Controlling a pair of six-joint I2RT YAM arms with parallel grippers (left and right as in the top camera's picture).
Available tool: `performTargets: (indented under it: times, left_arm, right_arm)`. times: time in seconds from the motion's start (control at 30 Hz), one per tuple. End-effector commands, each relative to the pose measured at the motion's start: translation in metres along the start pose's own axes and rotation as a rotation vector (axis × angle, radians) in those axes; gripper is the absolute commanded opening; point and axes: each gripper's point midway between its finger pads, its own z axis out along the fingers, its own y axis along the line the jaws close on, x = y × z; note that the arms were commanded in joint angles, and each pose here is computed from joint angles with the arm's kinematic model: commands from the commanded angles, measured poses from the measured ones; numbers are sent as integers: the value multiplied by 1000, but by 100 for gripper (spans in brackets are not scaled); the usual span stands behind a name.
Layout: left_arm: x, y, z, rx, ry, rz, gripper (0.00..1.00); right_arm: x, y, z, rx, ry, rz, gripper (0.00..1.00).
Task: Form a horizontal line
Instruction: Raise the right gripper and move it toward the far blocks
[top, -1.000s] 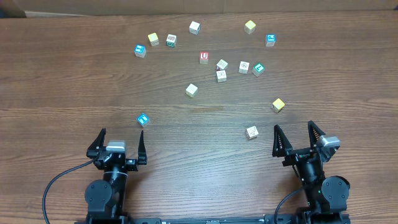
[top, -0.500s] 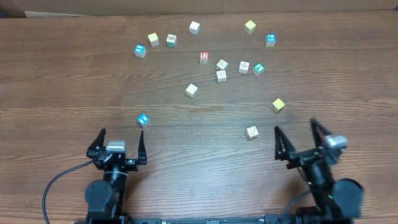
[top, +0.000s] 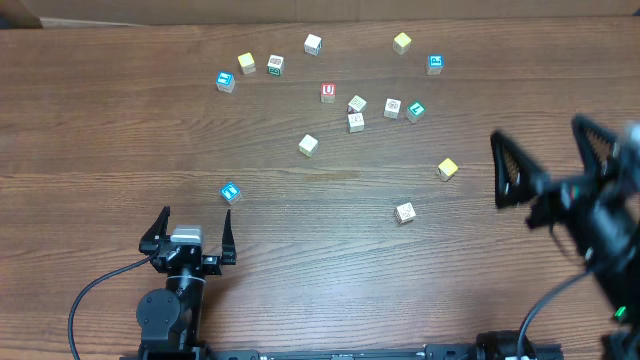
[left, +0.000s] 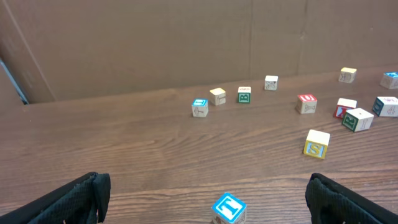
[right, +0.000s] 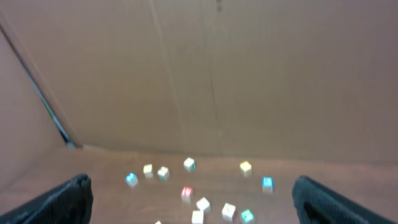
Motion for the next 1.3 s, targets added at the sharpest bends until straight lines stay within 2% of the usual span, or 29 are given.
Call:
performTargets:
  times: [0.0,0.2,0.37,0.5,0.67,0.8,0.87,0.93,1.13,1.27]
  left_arm:
    - [0,2,0,-10,-5,19,100]
    - [0,2,0,-10,-5,19,100]
    - [0,2,0,-10,-5,19,100]
    - [0,2,0,-10,-5,19,100]
    - [0,2,0,-10,-5,19,100]
    - [0,2,0,-10,-5,19,100]
    - [0,2,0,-10,-5,19,100]
    - [0,2,0,-10,-5,19,100]
    - [0,2,0,-10,-5,19,100]
    - [0,2,0,-10,-5,19,100]
  right_arm:
    - [-21,-4,25,21,92,8,100]
    - [-6,-25,81,86,359,72,100]
    - [38,-54,123,146,566,133,100]
    - [85,-72,131,192,757,192,98]
    - [133,-78,122,227,986,251,72]
    - [155,-85,119,259,1070,260,36]
    - [165,-88,118,276,1099,259,8]
    - [172,-89,118,278,1117,264,4]
    - [194,-90,119,273,1167,286,4]
    - [222,-77,118,218,1241,321,4]
